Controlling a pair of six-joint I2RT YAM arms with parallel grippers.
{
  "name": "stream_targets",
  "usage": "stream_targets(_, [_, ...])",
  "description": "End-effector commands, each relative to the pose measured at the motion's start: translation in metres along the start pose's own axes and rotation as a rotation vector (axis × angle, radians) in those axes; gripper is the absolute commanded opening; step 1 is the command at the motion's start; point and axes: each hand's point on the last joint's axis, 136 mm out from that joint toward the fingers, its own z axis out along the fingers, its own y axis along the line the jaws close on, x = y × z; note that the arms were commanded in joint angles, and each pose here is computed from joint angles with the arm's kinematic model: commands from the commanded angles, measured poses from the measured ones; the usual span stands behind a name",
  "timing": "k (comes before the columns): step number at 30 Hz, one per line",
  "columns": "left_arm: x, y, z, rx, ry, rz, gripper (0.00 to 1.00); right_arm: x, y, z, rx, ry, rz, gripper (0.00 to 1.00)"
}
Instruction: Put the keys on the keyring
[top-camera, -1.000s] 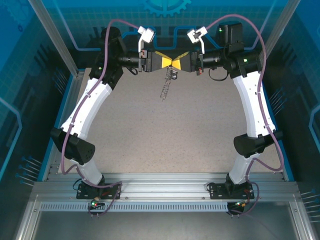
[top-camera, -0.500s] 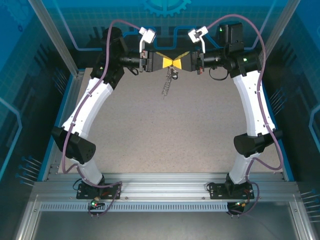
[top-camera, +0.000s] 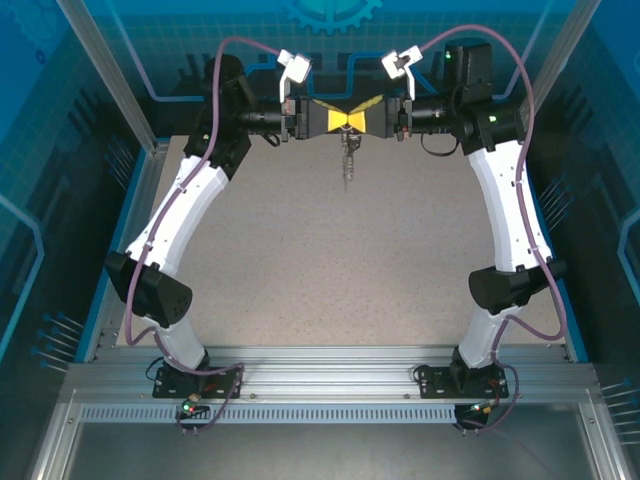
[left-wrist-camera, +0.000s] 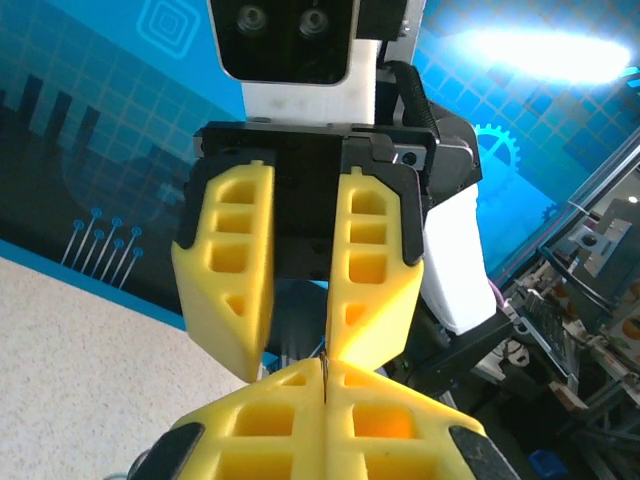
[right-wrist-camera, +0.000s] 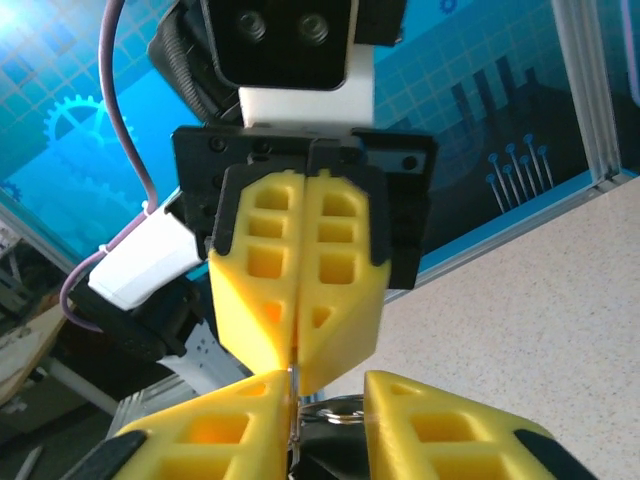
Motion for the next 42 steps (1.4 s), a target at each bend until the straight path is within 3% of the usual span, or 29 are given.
stream_targets(1, [-0.021,-0.018,-0.001,0.026,-0.086,0.065,0.00,-0.016,0.001,-0.019,0.037,-0.069,-0.015,0.30])
stream_targets(8, [-0.037,-0.022,0.000,0.054,-0.139,0.064,0.00,-0.012,-0.004,-0.041,0.130,-0.138,-0.009,0.42])
stream_targets(16, [-0.047,-0.022,0.000,0.058,-0.174,0.060,0.00,0.001,0.018,-0.038,0.088,-0.141,-0.033,0.53])
stream_targets(33, [-0.049,-0.029,-0.001,0.066,-0.182,0.066,0.00,0.003,0.024,0.002,0.096,-0.105,-0.081,0.58])
stream_targets(37, [-0.049,-0.033,-0.002,0.069,-0.181,0.073,0.00,0.001,0.016,0.004,0.127,-0.116,-0.077,0.51])
stream_targets(42, [-0.049,-0.036,-0.003,0.069,-0.183,0.078,0.00,0.003,0.012,0.003,0.149,-0.119,-0.066,0.22])
